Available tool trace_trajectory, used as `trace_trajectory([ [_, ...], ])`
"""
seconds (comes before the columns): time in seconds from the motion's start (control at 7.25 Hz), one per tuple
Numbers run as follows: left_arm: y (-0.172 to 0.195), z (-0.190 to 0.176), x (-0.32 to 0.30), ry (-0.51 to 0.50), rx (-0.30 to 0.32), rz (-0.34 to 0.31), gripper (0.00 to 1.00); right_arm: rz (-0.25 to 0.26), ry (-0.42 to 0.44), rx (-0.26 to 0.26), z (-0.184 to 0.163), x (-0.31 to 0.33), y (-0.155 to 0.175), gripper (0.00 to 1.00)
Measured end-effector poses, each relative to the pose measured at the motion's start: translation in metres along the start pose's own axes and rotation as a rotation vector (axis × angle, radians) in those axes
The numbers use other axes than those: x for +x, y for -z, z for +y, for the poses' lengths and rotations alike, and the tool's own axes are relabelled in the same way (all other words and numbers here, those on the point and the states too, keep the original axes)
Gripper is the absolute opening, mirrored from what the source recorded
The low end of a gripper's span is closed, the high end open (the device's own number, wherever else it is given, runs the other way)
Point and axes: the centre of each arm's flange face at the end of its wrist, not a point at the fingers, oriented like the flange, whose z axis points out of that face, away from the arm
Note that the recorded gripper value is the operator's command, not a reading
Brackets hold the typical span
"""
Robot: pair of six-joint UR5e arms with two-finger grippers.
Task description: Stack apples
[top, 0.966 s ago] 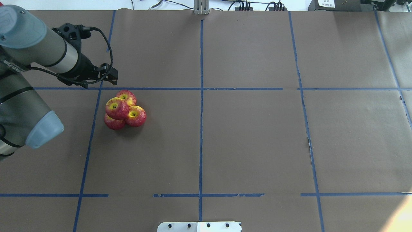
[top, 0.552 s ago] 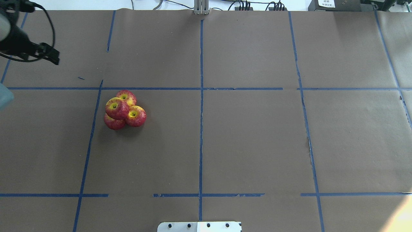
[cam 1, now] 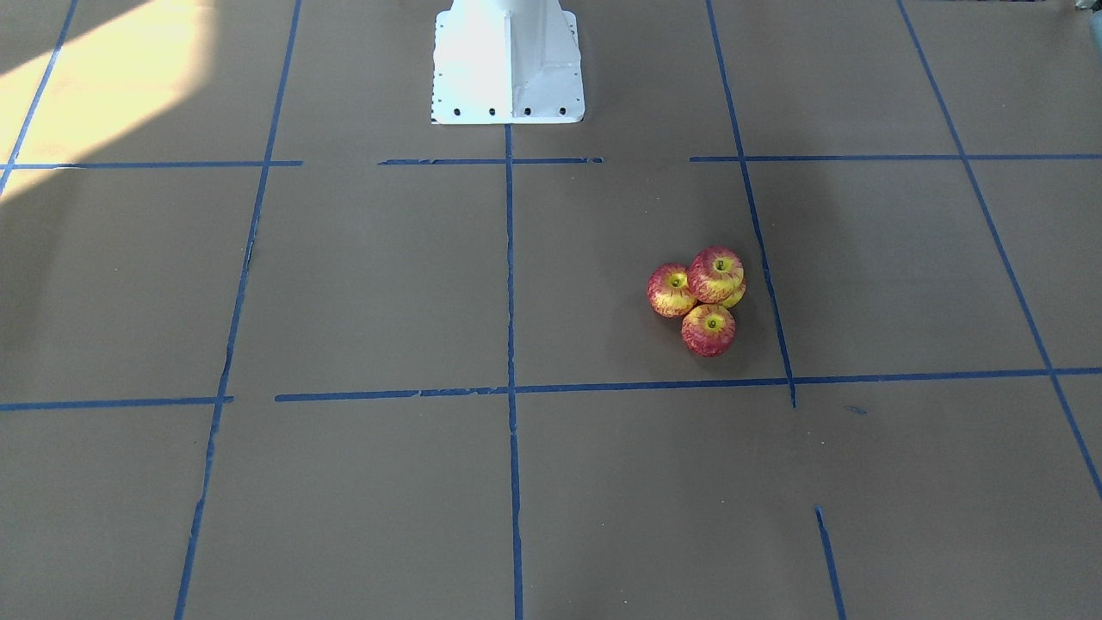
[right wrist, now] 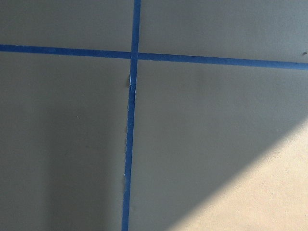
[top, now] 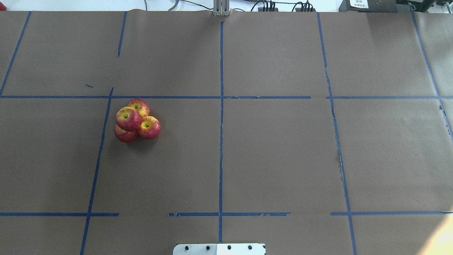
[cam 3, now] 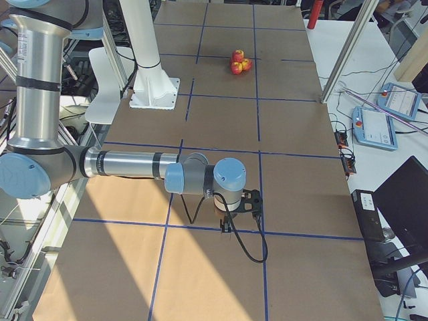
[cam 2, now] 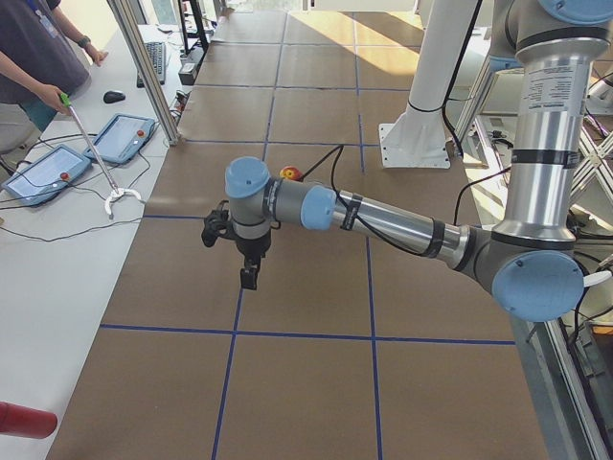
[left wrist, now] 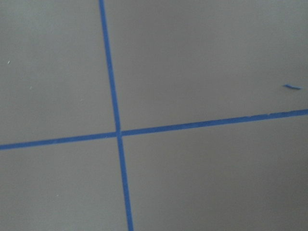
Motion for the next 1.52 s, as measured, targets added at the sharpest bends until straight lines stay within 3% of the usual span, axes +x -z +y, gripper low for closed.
trace_trajectory([
  [0.41,-0.009,0.02,-0.047,-0.002,-0.022,-0.001,1.0,0.0,0.0,0.0,0.0,0.0,0.0,1.0],
  [1.52,-0.011,0.018,-0.051,-0.022,-0.003,-0.001,1.0,0.0,0.0,0.0,0.0,0.0,0.0,1.0],
])
